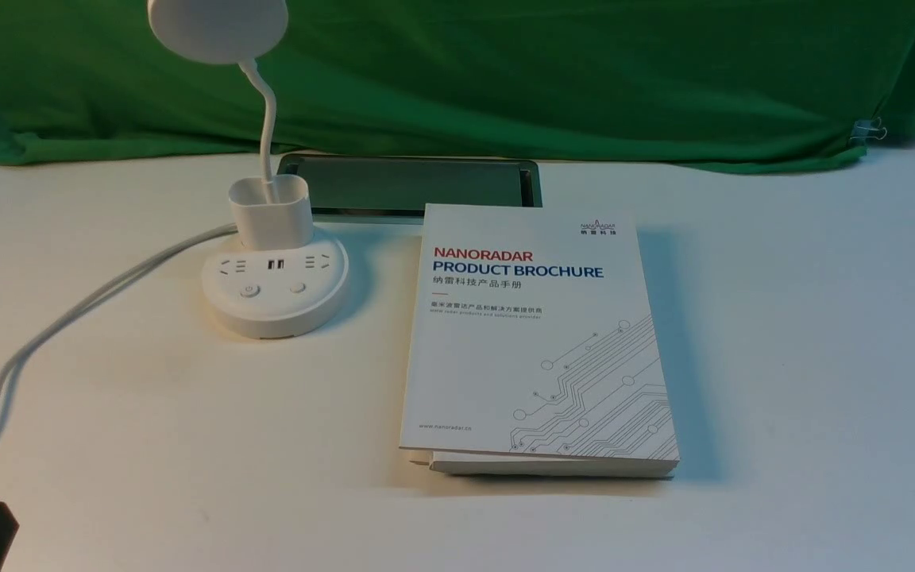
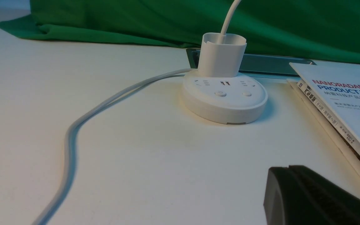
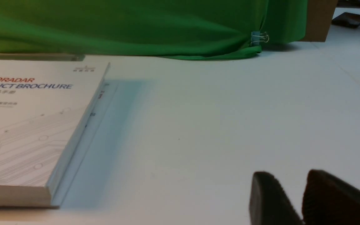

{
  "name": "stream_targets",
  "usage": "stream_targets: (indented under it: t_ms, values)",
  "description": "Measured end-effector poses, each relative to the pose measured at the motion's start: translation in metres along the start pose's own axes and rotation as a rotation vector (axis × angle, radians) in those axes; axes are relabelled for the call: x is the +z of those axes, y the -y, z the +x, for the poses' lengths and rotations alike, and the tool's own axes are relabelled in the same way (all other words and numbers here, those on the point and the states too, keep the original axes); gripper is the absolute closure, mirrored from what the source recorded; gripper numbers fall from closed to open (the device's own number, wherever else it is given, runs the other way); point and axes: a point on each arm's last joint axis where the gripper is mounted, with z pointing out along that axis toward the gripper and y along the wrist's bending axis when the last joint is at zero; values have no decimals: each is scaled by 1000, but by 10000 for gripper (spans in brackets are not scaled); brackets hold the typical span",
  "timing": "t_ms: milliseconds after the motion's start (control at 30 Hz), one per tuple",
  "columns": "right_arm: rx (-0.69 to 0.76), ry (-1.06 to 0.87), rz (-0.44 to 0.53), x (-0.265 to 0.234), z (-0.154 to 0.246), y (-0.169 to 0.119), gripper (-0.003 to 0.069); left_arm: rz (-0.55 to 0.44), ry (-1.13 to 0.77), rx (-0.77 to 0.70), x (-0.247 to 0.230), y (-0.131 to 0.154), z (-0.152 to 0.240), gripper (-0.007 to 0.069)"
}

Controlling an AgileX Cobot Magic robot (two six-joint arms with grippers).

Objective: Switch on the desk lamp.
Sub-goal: Use the left arm to press the button switch on the lamp holder

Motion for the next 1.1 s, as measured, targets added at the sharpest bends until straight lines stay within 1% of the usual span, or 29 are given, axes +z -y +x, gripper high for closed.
stream_targets:
  t_ms: [967,1100]
  values:
    - [0,0,0,0,0,0,418,0,0,1,0,0,0,604]
    - [0,0,0,0,0,0,418,-8,0,33,0,-1,0,604]
